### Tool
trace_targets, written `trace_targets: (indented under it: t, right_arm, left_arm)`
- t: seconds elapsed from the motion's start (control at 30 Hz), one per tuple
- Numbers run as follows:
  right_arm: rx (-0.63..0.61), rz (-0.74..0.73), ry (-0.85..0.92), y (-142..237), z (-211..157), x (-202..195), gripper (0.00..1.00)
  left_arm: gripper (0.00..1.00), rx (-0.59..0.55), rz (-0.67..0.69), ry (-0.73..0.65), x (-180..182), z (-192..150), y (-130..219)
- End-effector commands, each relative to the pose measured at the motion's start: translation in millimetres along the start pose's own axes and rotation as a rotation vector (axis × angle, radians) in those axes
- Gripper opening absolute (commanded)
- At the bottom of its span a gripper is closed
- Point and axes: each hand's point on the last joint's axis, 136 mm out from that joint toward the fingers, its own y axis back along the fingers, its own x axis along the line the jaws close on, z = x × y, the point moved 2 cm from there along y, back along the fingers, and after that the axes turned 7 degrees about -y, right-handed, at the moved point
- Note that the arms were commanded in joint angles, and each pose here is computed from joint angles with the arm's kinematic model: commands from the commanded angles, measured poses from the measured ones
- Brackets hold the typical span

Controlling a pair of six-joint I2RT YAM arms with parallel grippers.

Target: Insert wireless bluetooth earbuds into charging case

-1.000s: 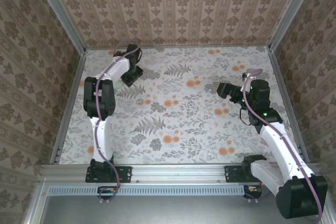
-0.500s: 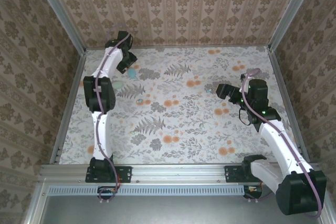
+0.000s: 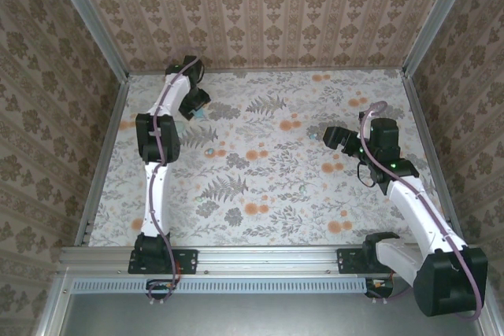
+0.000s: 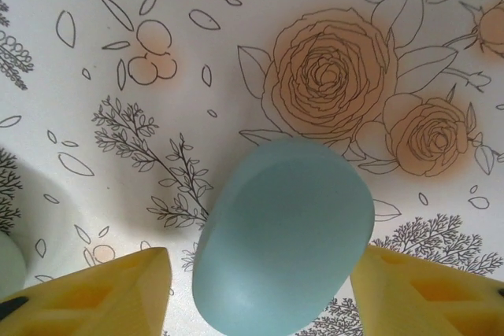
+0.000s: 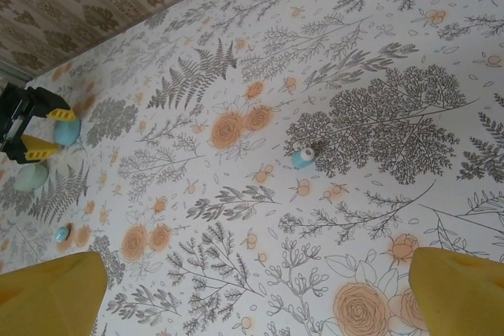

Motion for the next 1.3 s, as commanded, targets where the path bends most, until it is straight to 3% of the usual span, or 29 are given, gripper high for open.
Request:
trace_targets:
  t: [0.0,0.1,0.33,0.47,0.73,1.0,1.27]
  right_arm:
    - [-0.005,0.024,0.031,0,5,8,1.00]
    - [0.002,0.019,0.024,-2,4,6,1.00]
    - [0.052,0.000,-0.026,-6,-3,3,1.00]
    - [0.128,-0.009,-0.072,-12,-10,3,1.00]
    - [0.232,0.090,-0.125,-23,-27,35,0.97]
    - [0.377,0.221,-0.213,-42,-52,73,0.96]
    - [0.575,0.341,-0.270,-72,-81,113,0.96]
  left_arm:
    - [0.56,0.016,0.005,-0.006,3,1,2]
    - [0.47,0.015,0.001,-0.029,2,1,3]
    - [0.41,-0.027,0.004,-0.138,0,-10,21]
    - [0.39,-0.059,-0.040,-0.282,-13,-30,45]
    - [0.39,-0.060,-0.279,-0.587,-40,-104,84]
    - [0.39,0.022,-0.596,-0.868,-47,-214,98]
    - [0.38,-0.025,-0.826,-1.062,-53,-271,106]
